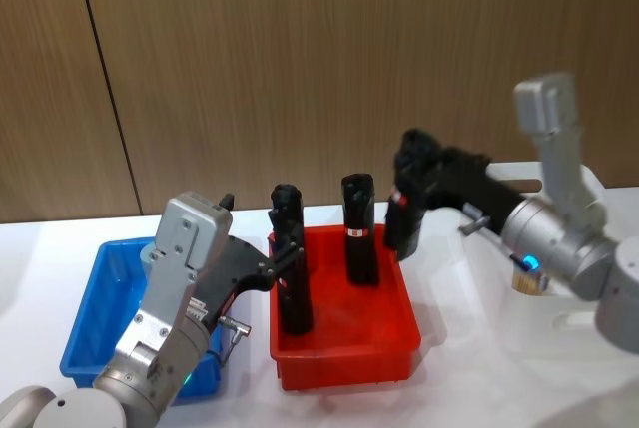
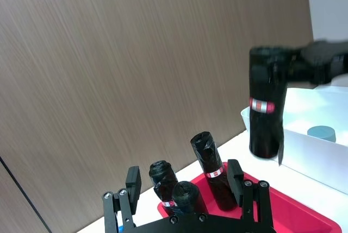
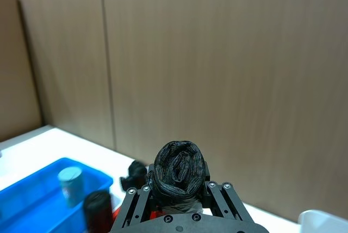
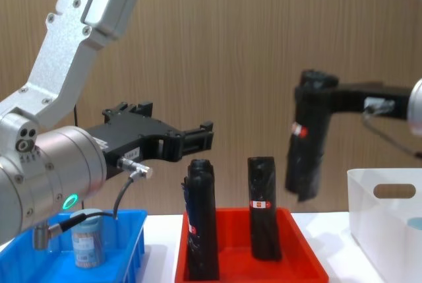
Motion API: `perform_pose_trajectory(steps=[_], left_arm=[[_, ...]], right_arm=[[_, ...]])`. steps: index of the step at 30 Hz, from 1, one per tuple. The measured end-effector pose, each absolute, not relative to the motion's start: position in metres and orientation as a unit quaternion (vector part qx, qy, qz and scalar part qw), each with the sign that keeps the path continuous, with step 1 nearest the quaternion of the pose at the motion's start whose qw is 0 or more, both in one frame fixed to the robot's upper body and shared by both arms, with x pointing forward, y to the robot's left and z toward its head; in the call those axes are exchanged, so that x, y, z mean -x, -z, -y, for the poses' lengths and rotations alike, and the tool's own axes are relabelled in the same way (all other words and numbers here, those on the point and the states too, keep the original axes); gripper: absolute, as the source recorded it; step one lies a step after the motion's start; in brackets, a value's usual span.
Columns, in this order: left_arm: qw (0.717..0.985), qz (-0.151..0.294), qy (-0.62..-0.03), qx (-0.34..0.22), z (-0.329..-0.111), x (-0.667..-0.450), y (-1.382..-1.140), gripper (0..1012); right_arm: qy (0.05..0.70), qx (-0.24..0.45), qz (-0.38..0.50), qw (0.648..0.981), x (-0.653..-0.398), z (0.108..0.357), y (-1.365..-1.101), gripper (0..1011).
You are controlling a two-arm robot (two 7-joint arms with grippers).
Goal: Pick the cotton swabs from the blue box and place them into the white box.
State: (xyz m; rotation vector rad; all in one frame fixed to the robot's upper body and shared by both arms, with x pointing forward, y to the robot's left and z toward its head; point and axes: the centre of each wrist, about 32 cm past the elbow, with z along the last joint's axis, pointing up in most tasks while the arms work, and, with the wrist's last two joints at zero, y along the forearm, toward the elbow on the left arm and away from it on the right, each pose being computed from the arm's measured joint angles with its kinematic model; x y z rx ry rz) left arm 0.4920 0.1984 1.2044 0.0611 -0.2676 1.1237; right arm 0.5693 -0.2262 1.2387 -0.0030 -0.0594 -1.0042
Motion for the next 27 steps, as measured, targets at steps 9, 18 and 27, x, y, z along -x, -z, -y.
perform_pose_trajectory(steps=[9,18,27], left_arm=[[0.837,0.126,-0.531,-0.029,-0.198,-0.492,-1.204,1004],[0.837,0.126,-0.531,-0.029,-0.198,-0.492,-1.204,1004],[0.837,0.126,-0.531,-0.029,-0.198,-0.492,-1.204,1004]], right_arm=[[0.521,-0.015,0.054,0.852,-0.573,0.253,-1.259,394],[0.570,-0.011,0.068,0.819,-0.585,0.281,-1.266,394],[0.607,0.007,0.066,0.792,-0.601,0.301,-1.258,394]])
